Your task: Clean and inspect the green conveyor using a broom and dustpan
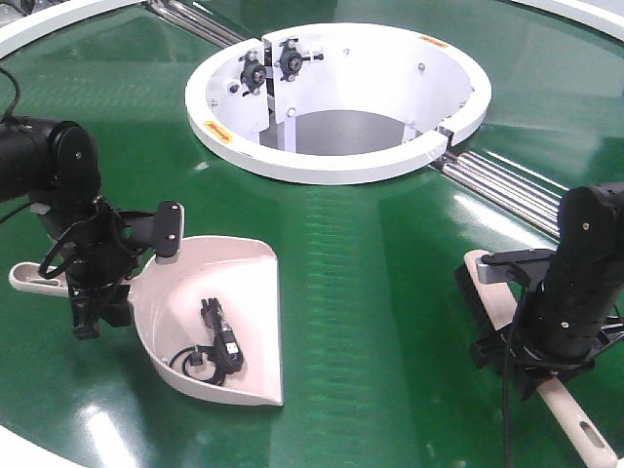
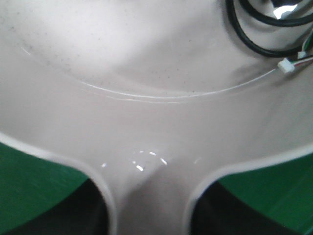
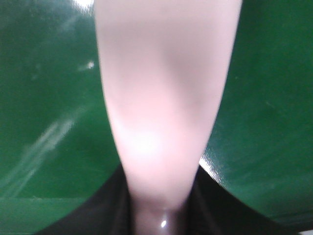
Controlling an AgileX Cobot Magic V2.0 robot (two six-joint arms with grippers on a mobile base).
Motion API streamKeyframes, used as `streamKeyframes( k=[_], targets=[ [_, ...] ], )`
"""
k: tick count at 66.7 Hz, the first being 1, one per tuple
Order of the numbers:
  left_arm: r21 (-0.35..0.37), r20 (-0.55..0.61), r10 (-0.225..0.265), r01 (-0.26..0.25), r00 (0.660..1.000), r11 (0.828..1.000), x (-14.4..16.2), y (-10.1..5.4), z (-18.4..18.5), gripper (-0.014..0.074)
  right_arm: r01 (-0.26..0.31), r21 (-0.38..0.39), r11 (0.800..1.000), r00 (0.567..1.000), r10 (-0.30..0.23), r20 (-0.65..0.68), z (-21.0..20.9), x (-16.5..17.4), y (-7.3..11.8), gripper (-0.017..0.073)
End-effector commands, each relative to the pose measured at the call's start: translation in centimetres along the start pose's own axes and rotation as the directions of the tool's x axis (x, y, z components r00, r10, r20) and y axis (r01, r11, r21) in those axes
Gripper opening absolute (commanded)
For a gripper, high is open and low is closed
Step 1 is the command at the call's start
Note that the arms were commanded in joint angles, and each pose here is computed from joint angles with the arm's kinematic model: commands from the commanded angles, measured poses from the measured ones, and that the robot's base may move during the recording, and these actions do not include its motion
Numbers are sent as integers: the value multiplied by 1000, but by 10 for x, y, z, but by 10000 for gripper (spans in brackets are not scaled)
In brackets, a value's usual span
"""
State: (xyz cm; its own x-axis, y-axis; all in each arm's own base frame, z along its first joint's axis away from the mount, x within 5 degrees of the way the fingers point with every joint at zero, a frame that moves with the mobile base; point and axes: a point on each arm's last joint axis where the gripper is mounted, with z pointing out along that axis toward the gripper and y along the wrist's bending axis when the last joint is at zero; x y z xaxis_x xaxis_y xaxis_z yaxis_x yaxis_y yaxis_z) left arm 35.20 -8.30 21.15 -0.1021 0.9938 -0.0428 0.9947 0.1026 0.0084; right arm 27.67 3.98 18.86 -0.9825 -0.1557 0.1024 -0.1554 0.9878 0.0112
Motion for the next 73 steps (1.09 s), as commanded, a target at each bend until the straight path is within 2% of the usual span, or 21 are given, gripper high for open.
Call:
streamKeyframes(
  k=[1, 10, 22, 33, 40, 51, 58, 63, 69, 73],
  targets=[
    [-98, 56, -78, 83, 995, 992, -5, 3, -22, 36, -3, 3, 1000, 998, 2, 59, -15, 0, -2, 201],
    [-96, 55, -78, 83, 995, 992, -5, 3, -22, 139, -3, 3, 1000, 998, 2, 61, -15, 0, -2, 321],
    [-78, 49, -90, 93, 995, 993, -4, 1, -22, 360, -3, 4, 1000, 998, 2, 63, -15, 0, -2, 457],
    [-65, 48, -154, 157, 987, 985, -4, 0, -23, 554, -4, -2, 1000, 995, 4, 95, -21, 1, -1, 532],
    [-50, 45, -201, 203, 979, 978, -3, -2, -25, 624, -4, -1, 1000, 989, 4, 147, -32, 5, -1, 541],
    [-36, 60, -258, 260, 964, 965, -2, -11, -40, 639, -3, 1, 1000, 971, 3, 241, -55, 16, 0, 541],
    [-26, 96, -301, 304, 949, 952, -3, -20, -55, 623, -3, 3, 1000, 941, 1, 339, -74, 26, 0, 541],
    [-42, 132, -349, 357, 928, 933, -3, -26, -68, 605, -4, 3, 1000, 905, 3, 426, -90, 34, 1, 539],
    [-72, 170, -414, 430, 894, 900, 0, -35, -87, 578, -10, -24, 1000, 857, 21, 515, -108, 45, 3, 539],
    [-88, 197, -446, 469, 873, 879, 2, -41, -99, 565, -8, -38, 999, 810, 29, 585, -122, 55, 4, 539]
  ],
)
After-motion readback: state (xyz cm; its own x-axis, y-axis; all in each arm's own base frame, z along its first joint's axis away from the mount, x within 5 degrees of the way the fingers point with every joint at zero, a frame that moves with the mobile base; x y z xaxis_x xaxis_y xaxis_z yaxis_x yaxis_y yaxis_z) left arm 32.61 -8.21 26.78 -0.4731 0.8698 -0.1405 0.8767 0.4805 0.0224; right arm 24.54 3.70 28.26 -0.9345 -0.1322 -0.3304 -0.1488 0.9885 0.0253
